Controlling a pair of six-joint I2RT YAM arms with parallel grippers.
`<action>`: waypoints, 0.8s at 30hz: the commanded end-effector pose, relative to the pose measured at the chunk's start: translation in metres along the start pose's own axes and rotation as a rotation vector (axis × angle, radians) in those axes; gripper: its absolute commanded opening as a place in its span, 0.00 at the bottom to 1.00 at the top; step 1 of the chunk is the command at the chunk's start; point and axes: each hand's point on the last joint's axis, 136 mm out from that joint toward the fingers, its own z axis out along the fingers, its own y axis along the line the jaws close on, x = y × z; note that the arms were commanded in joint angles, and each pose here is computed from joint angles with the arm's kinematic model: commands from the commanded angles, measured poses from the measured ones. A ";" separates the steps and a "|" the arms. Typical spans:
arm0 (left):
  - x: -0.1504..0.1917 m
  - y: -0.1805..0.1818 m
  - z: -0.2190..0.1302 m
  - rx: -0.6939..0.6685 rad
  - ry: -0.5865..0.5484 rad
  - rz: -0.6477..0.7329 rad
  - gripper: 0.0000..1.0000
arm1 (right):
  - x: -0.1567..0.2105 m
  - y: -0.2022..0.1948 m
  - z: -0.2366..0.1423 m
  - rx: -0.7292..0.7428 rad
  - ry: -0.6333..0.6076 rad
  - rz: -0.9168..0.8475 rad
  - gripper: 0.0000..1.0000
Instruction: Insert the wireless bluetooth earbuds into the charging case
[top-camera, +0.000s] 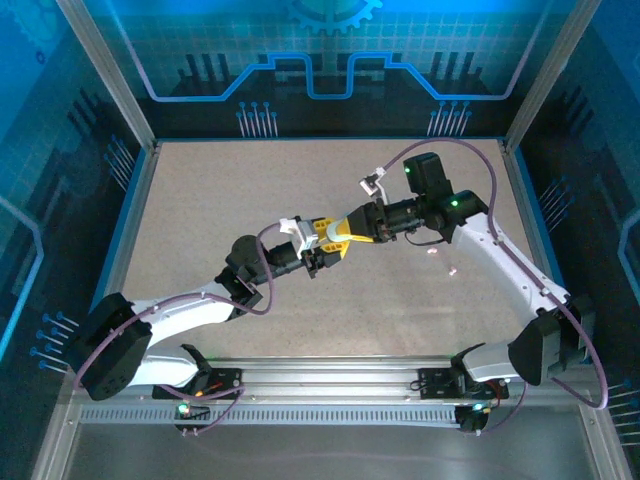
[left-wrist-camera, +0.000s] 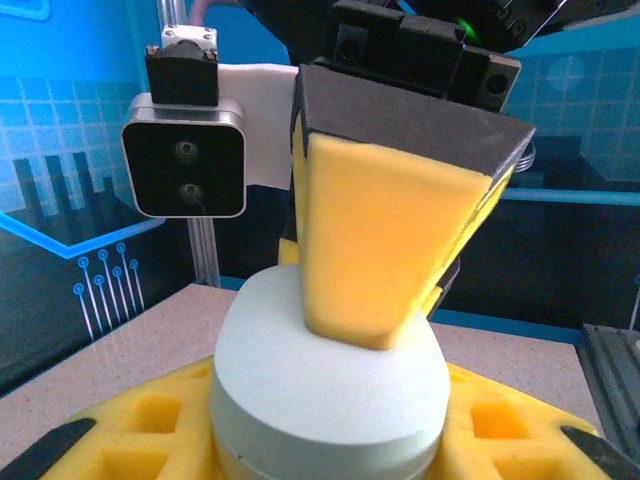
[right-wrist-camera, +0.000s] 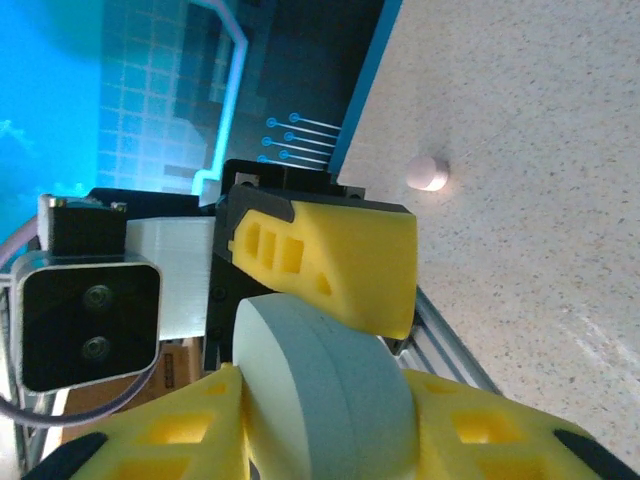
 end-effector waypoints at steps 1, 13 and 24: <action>-0.018 -0.008 0.002 0.042 -0.036 0.008 0.37 | -0.003 0.012 -0.007 -0.073 -0.013 -0.026 0.30; 0.000 -0.003 0.003 0.015 0.038 0.017 0.57 | -0.022 -0.001 -0.020 -0.043 -0.141 0.018 0.13; 0.018 0.020 -0.021 -0.171 0.112 -0.006 0.66 | -0.038 -0.106 -0.025 0.227 -0.280 0.209 0.13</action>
